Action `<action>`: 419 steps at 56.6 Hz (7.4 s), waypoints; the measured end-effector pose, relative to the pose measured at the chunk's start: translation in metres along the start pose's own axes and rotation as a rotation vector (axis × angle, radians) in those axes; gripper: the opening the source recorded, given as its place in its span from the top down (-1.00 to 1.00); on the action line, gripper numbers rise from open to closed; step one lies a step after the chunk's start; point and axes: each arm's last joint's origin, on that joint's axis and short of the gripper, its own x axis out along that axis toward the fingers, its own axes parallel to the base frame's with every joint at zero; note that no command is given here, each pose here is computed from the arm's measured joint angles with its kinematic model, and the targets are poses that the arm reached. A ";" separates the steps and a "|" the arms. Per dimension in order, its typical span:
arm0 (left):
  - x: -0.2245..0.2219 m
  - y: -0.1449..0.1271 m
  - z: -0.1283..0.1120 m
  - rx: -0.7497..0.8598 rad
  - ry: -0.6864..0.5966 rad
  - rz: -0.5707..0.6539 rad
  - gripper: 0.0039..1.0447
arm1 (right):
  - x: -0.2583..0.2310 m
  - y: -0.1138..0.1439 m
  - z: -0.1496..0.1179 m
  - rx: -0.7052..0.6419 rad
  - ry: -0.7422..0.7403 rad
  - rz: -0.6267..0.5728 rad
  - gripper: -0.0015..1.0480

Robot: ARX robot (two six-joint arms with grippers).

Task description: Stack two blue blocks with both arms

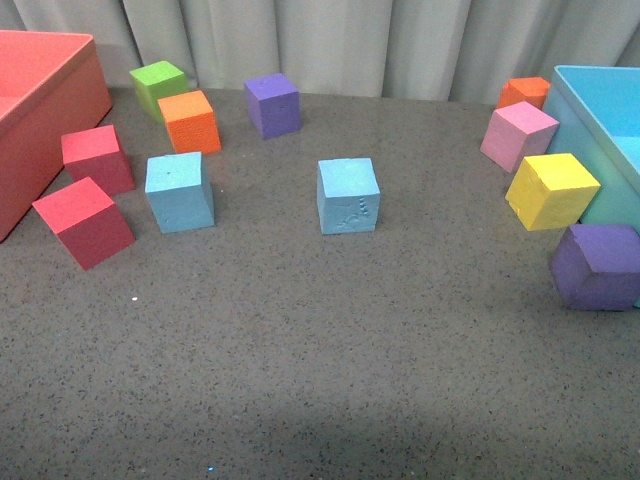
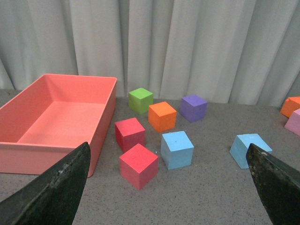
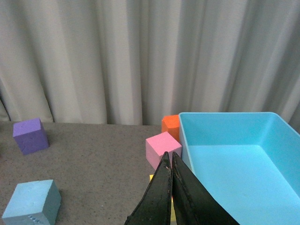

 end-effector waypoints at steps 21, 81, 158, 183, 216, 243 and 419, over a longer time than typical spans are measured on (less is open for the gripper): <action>0.000 0.000 0.000 0.000 0.000 0.000 -0.88 | -0.044 -0.016 0.000 0.001 0.003 0.002 0.98; 0.000 0.000 0.000 0.000 0.000 0.000 -0.88 | -0.109 -0.031 0.005 0.002 -0.015 0.000 0.98; 0.020 0.000 -0.013 -0.159 0.315 0.167 -0.88 | -0.134 -0.031 0.001 0.002 -0.013 0.004 -0.85; 0.177 -0.061 -0.021 -0.134 0.552 -0.010 -0.88 | -0.134 -0.031 0.001 0.002 -0.013 0.004 -0.81; 0.323 -0.089 -0.074 -0.067 0.887 0.102 -0.88 | -0.134 -0.031 0.001 0.002 -0.013 0.003 -0.81; 0.346 -0.088 -0.101 -0.037 0.980 0.127 -0.86 | -0.134 -0.031 0.001 0.002 -0.013 0.003 -0.81; 0.240 -0.137 0.003 -0.023 0.043 -0.011 0.09 | -0.134 -0.031 0.001 0.002 -0.013 0.001 -0.81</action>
